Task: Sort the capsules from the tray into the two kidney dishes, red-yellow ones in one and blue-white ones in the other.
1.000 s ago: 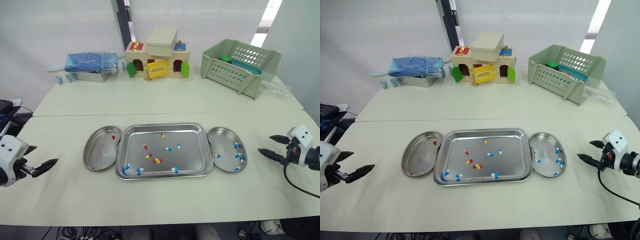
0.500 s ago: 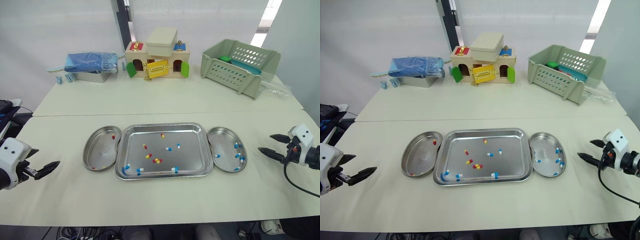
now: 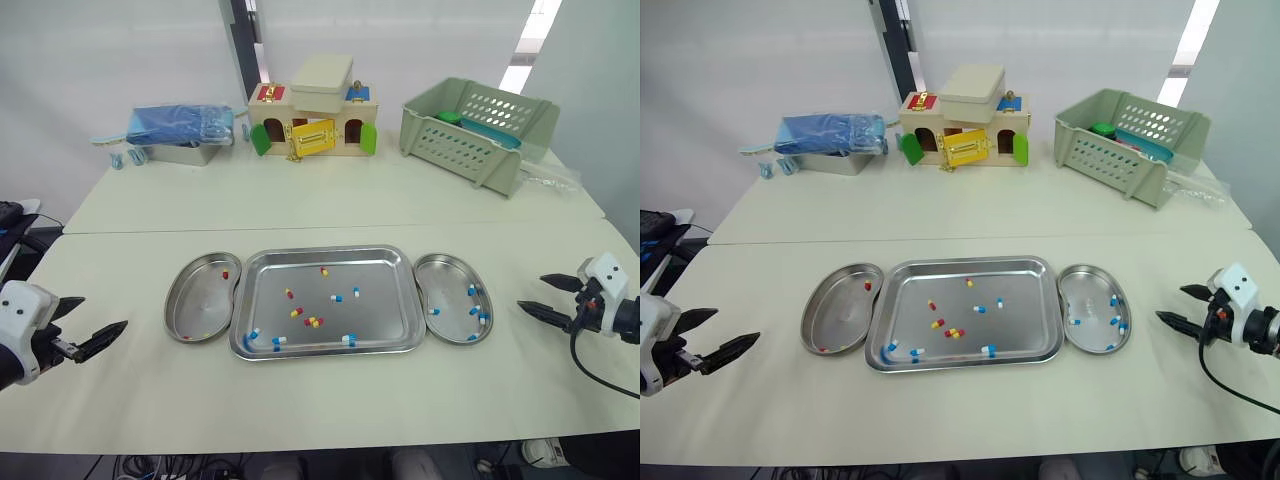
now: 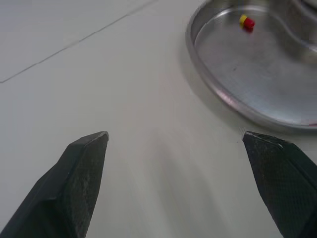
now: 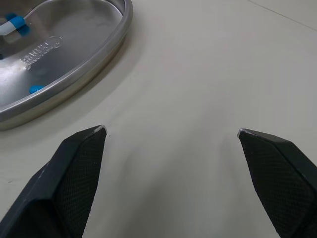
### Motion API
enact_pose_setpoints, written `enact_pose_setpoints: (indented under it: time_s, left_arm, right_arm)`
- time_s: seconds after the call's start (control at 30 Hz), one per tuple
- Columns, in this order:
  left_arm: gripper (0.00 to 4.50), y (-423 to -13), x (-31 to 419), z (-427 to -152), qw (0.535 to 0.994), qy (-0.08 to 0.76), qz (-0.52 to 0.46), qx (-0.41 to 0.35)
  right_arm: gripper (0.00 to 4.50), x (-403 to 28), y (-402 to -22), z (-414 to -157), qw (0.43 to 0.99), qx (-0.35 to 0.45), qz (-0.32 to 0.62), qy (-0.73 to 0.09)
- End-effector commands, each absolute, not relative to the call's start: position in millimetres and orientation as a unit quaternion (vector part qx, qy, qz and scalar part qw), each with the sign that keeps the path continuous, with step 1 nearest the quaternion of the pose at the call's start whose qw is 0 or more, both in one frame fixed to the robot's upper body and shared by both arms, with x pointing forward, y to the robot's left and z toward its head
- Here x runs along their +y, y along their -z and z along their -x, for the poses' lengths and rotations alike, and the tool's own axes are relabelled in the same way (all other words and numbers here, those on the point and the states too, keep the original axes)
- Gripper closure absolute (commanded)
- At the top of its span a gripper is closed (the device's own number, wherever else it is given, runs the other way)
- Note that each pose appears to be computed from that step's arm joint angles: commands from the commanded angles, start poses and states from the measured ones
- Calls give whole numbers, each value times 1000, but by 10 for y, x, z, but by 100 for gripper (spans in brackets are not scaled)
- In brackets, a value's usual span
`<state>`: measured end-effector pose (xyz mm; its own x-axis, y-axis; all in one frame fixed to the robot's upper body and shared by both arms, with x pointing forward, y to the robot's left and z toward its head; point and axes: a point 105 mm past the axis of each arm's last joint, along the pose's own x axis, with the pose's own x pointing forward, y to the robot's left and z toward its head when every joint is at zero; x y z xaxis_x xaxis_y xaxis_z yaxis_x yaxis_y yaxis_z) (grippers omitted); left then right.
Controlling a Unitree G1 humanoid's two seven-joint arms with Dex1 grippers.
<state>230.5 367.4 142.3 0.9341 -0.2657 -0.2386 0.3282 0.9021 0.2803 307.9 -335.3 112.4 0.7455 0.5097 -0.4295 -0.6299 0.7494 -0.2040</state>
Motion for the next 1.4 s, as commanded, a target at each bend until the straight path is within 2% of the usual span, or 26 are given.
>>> enact_pose_setpoints:
  time_s: [0.03, 0.13, 0.27, 0.4, 0.77, 1.23, 1.3, 1.4]
  left_arm:
    - [4, -1594, 3365, -2114, 972, 174, -156, 4]
    - [4, -1583, 3126, -1984, 973, 182, -136, -36]
    - [4, -1516, 2821, -1803, 974, 148, -126, -115]
    - [4, -1223, 2476, -1569, 970, 188, -98, -120]
    - [4, -833, 2263, -1193, 969, 211, -46, -124]
    - [4, -825, 2303, -1233, 969, 202, -53, -130]
    - [4, -833, 2297, -1243, 969, 203, -54, -132]
    - [4, -845, 2281, -1259, 968, 206, -55, -135]
  right_arm:
    - [0, -3435, -1332, -3086, 919, 161, 188, -305]
    - [0, -3464, -1362, -3099, 919, 164, 190, -305]
    - [0, -3443, -1406, -3170, 916, 163, 195, -311]
    - [0, -3385, -1418, -3209, 910, 162, 199, -325]
    - [0, -3365, -1489, -3201, 902, 162, 211, -341]
    - [0, -3375, -1481, -3185, 896, 168, 220, -346]
    - [0, -3387, -1543, -3169, 891, 168, 231, -352]
    - [0, -3207, -1840, -3180, 877, 143, 234, -395]
